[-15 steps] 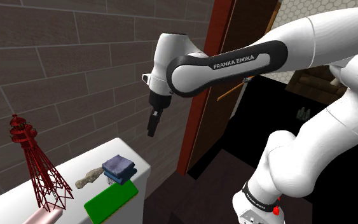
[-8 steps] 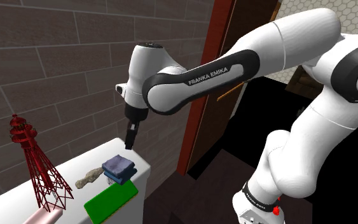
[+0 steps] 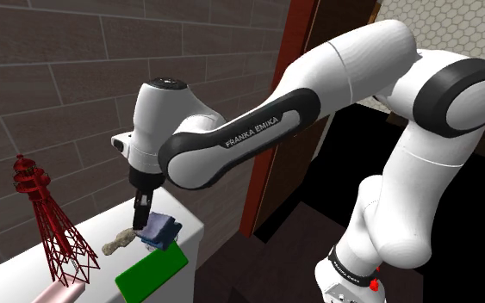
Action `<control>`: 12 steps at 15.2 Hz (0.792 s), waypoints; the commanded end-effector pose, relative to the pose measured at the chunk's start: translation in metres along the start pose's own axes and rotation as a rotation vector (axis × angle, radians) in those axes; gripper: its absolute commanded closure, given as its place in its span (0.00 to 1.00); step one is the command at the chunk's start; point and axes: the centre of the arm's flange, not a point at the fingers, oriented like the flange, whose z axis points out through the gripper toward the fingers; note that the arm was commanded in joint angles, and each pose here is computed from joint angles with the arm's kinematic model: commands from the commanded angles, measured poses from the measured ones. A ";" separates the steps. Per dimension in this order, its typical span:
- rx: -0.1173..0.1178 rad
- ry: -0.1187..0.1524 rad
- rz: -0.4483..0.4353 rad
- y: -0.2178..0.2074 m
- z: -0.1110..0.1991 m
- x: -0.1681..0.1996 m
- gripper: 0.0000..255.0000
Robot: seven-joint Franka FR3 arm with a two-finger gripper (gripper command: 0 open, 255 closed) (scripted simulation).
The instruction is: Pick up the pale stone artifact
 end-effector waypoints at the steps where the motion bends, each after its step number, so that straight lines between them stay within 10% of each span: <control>1: 0.002 0.010 -0.051 -0.013 0.015 0.018 0.00; 12: 0.002 0.019 -0.079 -0.022 0.060 0.018 0.00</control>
